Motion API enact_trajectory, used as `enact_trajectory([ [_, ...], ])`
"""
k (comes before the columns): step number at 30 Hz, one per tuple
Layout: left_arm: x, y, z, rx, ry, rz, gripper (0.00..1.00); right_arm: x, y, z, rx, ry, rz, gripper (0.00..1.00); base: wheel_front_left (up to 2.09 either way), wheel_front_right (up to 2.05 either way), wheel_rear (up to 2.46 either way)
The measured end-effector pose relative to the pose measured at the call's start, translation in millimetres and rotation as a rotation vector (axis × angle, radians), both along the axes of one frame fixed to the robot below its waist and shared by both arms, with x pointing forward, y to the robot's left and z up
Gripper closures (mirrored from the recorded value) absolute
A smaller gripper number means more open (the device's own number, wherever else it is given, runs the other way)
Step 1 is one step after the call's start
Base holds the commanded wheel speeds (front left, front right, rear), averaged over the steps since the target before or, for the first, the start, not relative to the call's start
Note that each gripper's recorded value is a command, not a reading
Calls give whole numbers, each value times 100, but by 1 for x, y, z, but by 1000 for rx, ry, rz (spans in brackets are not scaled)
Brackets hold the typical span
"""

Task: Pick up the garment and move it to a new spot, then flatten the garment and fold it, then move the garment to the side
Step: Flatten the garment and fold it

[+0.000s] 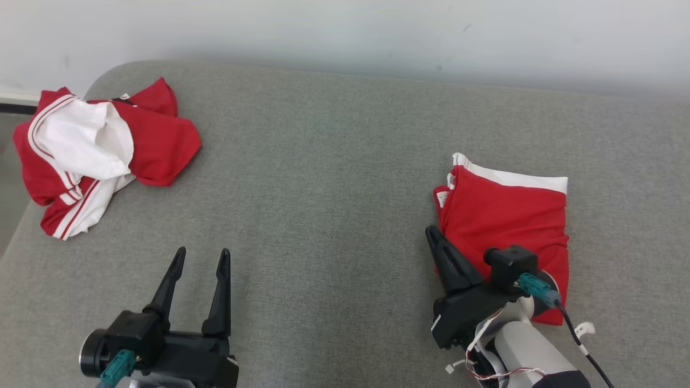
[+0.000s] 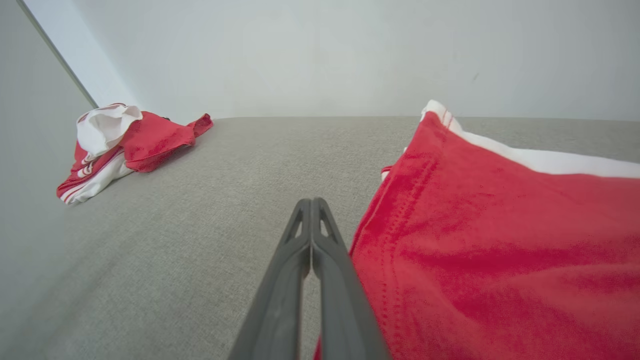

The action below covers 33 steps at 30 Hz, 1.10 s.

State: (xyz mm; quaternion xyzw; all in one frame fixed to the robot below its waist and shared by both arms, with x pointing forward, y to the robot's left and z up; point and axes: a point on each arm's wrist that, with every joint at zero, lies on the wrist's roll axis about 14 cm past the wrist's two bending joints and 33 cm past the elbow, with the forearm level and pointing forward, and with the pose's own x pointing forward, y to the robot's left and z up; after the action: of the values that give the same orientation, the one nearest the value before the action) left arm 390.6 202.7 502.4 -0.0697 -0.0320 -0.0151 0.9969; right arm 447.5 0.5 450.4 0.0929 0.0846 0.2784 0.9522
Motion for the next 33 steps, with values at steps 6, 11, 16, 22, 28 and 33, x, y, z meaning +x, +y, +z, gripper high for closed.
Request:
enact_trajectory([
  [6,1,-8,-1,5,0,-27,0,6,-29,45,63,-130,-92,100,0,0,0],
  [11,2,-15,1,3,-8,-47,0,-2,-81,59,41,-192,-206,100,0,0,0],
  [16,3,-20,4,7,-18,-59,0,-21,-130,62,1,-219,-313,100,0,0,0],
  [22,-1,-20,7,28,-27,-61,0,-51,-174,61,-34,-227,-421,100,0,0,0],
  [28,-10,-21,7,56,-29,-62,0,-75,-191,56,-68,-222,-469,0,0,0,0],
  [33,-22,-19,5,92,-23,-59,0,-93,-198,50,-67,-207,-508,0,0,0,0],
])
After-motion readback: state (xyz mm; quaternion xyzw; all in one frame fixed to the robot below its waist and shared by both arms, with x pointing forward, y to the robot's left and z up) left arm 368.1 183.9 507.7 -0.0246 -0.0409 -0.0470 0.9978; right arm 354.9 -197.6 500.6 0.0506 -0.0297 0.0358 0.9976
